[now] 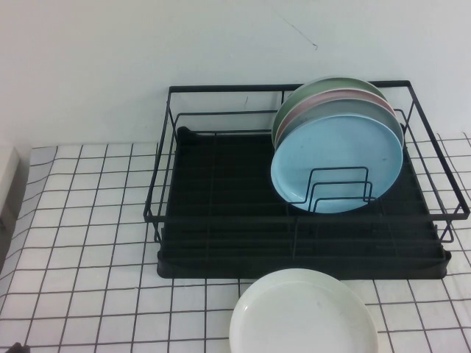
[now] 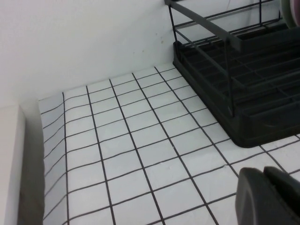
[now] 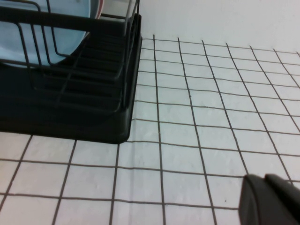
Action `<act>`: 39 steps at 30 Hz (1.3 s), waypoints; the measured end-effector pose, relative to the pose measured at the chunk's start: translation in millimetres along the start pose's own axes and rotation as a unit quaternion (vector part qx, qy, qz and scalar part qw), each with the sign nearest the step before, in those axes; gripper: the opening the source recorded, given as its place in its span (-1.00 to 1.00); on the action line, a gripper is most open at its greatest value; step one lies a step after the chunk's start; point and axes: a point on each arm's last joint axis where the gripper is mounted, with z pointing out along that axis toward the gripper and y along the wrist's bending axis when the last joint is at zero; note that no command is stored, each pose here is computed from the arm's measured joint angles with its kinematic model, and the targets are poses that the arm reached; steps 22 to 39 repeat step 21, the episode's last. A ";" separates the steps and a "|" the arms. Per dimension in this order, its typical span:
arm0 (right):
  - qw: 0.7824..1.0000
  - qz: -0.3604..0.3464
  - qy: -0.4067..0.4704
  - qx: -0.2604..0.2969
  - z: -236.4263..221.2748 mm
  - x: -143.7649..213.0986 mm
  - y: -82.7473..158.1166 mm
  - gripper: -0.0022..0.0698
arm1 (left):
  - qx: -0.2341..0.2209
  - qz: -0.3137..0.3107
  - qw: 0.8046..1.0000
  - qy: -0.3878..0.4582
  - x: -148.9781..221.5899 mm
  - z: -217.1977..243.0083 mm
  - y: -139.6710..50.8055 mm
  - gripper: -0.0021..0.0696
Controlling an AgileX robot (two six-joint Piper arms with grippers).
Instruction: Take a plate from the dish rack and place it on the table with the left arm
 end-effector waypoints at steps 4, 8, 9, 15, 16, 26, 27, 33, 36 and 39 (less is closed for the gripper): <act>1.000 0.000 0.000 0.000 0.0 0.0 0.0 -0.95 | 0.005 -0.021 1.000 0.005 1.0 -0.2 -1.0 -0.95; 1.000 0.000 0.000 0.000 0.0 0.0 0.0 -0.95 | -0.016 -0.060 0.998 0.020 3.9 -0.3 2.6 -0.95; 1.000 0.000 0.000 0.000 0.0 0.0 0.0 -0.95 | -0.026 -0.072 0.997 0.026 5.3 -0.4 4.3 -0.95; 1.000 0.000 0.000 0.000 0.0 0.0 0.0 -0.95 | -0.058 -0.111 0.991 0.041 8.2 -1.3 9.6 -0.95; 1.000 0.000 0.000 0.000 0.0 0.0 0.0 -0.95 | -0.059 -0.110 0.991 0.041 8.2 -1.3 9.7 -0.95; 1.000 0.000 0.000 0.000 0.0 0.0 0.0 -0.95 | -0.059 -0.092 0.993 0.042 8.2 -1.3 9.8 -0.95; 1.000 0.000 0.000 0.000 0.0 0.0 0.0 -0.95 | -0.059 -0.092 0.993 0.042 8.2 -1.3 9.8 -0.95; 1.000 0.000 0.000 0.000 0.0 0.0 0.0 -0.95 | -0.059 -0.092 0.993 0.042 8.2 -1.3 9.8 -0.95; 1.000 0.000 0.000 0.000 0.0 0.0 0.0 -0.95 | -0.059 -0.092 0.993 0.042 8.2 -1.3 9.8 -0.95; 1.000 0.000 0.000 0.000 0.0 0.0 0.0 -0.95 | -0.059 -0.092 0.993 0.042 8.2 -1.3 9.8 -0.95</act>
